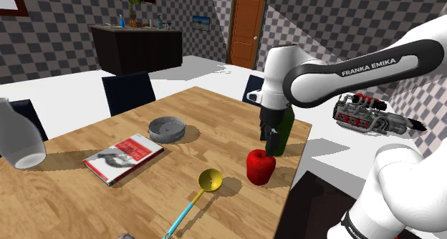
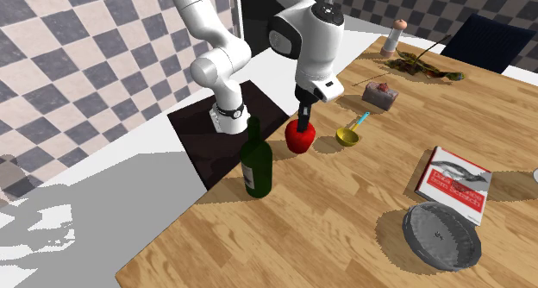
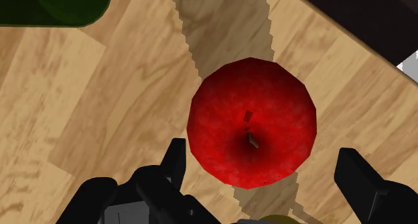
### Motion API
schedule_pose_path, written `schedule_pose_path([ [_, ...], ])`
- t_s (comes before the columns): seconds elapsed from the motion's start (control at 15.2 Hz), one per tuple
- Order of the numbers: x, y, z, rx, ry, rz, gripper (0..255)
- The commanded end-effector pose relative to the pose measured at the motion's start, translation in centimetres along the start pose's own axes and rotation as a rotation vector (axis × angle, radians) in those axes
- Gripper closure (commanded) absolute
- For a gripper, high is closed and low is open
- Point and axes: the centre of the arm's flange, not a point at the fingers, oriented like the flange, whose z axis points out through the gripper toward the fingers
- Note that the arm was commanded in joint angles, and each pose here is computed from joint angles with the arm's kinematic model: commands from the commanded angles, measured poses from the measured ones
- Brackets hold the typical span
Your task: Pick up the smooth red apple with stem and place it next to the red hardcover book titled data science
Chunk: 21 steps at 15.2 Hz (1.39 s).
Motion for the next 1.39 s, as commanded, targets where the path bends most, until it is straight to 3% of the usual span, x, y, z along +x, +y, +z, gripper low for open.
schedule_pose_path([
  [0.0, 0.0, 0.0, 1.0, 0.000, 0.001, -0.001, 0],
  [0.53, 0.0, 0.0, 1.3, 0.000, 0.001, -0.001, 0],
  [0.59, 0.0, 0.0, 1.3, 0.000, 0.001, -0.001, 255],
  [1.32, 0.0, -0.1, 0.3, 0.000, 0.001, -0.001, 255],
])
